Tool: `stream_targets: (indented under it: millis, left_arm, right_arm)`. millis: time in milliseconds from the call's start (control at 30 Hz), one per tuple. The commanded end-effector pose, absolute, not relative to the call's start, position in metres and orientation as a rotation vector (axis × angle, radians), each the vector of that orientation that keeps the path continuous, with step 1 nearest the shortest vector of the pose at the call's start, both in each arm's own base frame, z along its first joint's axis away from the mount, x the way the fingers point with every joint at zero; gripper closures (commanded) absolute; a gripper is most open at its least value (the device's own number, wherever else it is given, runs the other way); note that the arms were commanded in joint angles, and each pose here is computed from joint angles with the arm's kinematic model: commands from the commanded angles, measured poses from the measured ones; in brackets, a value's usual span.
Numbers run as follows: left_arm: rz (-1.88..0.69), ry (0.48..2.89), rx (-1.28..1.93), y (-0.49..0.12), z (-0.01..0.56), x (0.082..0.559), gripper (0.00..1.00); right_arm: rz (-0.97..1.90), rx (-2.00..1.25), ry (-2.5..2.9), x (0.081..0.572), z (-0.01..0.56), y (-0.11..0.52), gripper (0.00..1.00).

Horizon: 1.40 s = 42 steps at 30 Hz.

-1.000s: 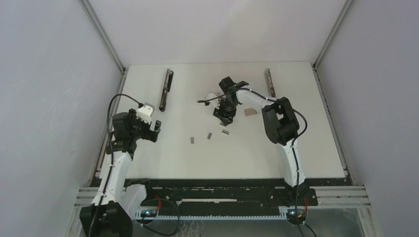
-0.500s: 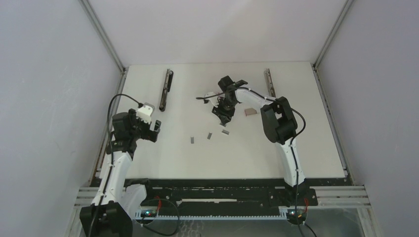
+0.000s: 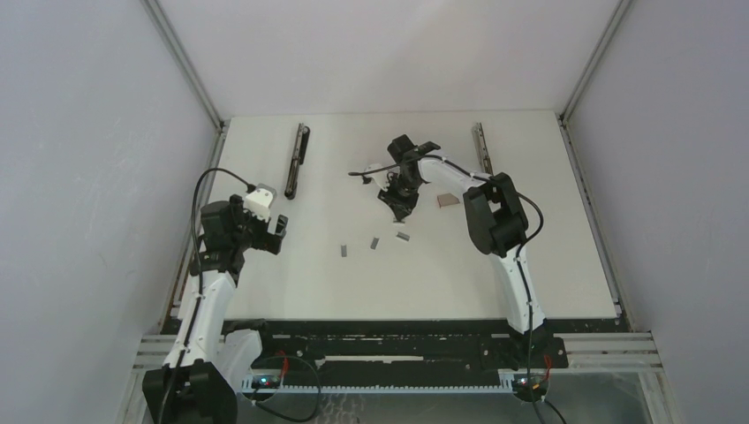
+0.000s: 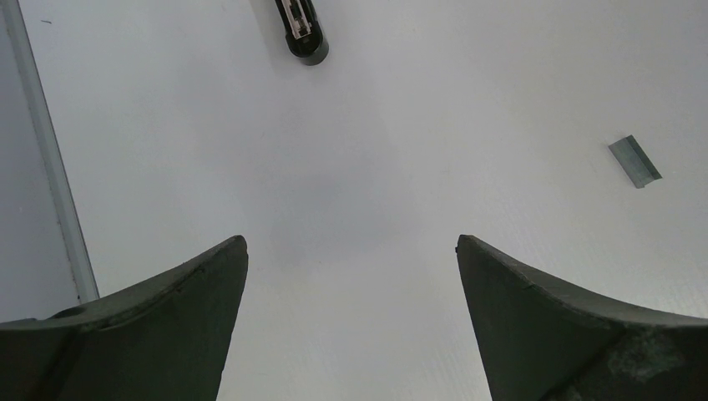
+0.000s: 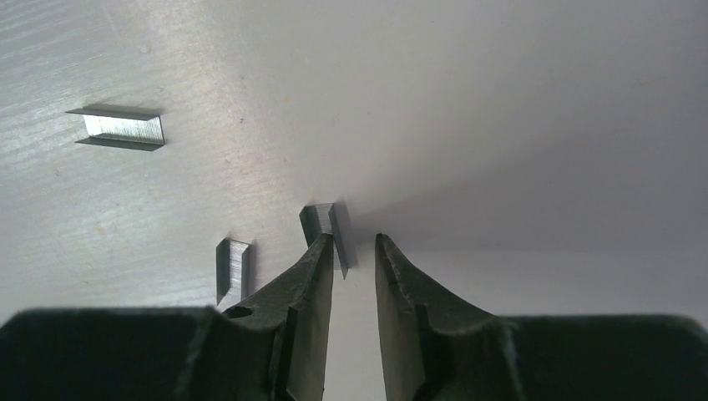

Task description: Unload the staples from the stapler

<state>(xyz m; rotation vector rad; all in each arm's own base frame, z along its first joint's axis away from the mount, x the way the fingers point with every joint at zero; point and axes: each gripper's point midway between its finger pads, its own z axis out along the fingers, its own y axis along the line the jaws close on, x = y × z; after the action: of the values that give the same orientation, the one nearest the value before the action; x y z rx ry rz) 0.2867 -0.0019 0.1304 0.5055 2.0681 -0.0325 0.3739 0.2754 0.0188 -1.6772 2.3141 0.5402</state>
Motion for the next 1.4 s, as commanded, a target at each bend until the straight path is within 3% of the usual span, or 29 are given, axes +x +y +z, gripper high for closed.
stream_targets:
  millis: [0, 433, 500, 967, 1367]
  left_arm:
    - [-0.018, 2.036, 0.516, -0.001, 0.133, 0.292, 0.00]
    - [-0.019, 2.040, 0.517, -0.001, 0.132, 0.292, 0.00]
    - [-0.018, 2.040, 0.517, 0.000, 0.132, 0.292, 0.00]
    - [-0.023, 2.043, 0.519, -0.001, 0.131, 0.292, 0.00]
    - [-0.043, 2.056, 0.519, -0.003, 0.128, 0.292, 0.00]
  right_arm:
    - [0.567, -1.699, 2.317, 0.368, 0.018, 0.281, 0.76]
    - [0.490, -1.714, 2.325, 0.371, 0.011, 0.278, 0.93]
    - [0.485, -1.709, 2.329, 0.372, 0.011, 0.278, 1.00]
    - [0.669, -1.312, 2.401, 0.400, 0.060, 0.285, 1.00]
    - [0.570, -0.612, 2.479, 0.456, 0.122, 0.208, 1.00]
